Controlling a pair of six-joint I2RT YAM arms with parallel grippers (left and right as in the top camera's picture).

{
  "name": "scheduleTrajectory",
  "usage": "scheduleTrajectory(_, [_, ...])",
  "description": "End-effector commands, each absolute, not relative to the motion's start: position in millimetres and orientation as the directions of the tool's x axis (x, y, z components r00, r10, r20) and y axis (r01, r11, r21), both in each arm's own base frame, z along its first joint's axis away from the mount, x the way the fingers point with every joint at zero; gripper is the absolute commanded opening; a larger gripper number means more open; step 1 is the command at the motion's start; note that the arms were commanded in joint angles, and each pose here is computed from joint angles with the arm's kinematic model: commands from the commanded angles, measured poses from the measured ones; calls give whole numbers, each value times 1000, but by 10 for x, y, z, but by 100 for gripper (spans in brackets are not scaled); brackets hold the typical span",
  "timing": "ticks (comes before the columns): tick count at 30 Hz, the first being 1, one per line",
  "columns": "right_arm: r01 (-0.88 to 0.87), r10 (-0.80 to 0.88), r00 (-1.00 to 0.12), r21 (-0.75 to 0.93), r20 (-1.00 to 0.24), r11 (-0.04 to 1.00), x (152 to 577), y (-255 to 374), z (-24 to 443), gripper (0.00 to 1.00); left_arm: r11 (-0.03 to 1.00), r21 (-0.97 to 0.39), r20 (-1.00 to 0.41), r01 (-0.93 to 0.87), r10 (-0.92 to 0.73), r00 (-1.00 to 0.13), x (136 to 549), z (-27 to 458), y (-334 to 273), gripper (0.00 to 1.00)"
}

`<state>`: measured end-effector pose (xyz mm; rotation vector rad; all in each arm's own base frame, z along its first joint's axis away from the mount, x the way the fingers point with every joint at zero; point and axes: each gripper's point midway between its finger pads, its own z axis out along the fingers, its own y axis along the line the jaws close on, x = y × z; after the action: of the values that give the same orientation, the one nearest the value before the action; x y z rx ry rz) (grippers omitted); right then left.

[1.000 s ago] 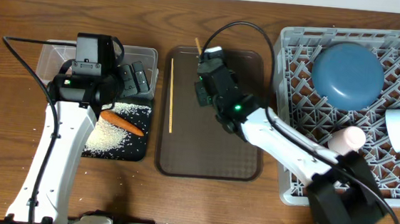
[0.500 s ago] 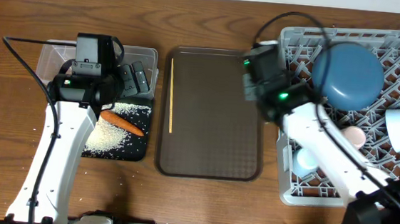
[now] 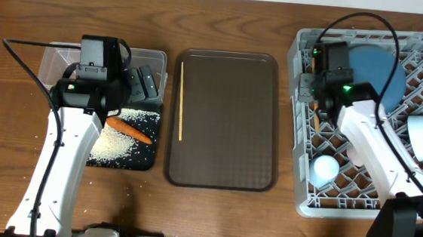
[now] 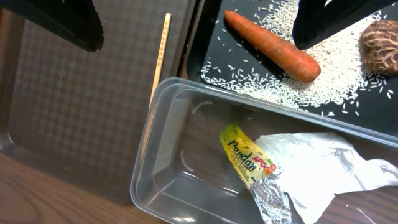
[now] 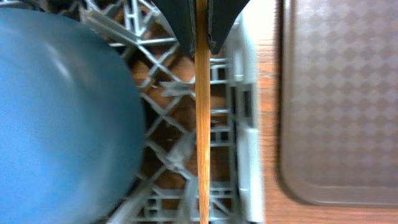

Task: Sort waste into correct bins and load items into the dishwasher rack
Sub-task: 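Lift the chopstick and carry it right to the dish rack, then lower the chopstick into the rack's left edge and open the right gripper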

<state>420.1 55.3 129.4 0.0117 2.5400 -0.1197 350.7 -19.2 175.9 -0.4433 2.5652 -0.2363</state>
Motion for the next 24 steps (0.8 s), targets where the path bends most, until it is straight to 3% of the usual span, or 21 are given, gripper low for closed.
scheduleTrajectory(1, [13, -29, -826, -72, -562, 997, 4204, 451, 1334, 1, 933, -241, -457, -269, -353, -816, 3493, 1716, -176, 98])
scheduleTrajectory(24, [-7, -30, -873, -49, -486, 999, 4288, 472, 855, 1, 933, -241, -457, -269, -353, -816, 3493, 1716, -177, 98])
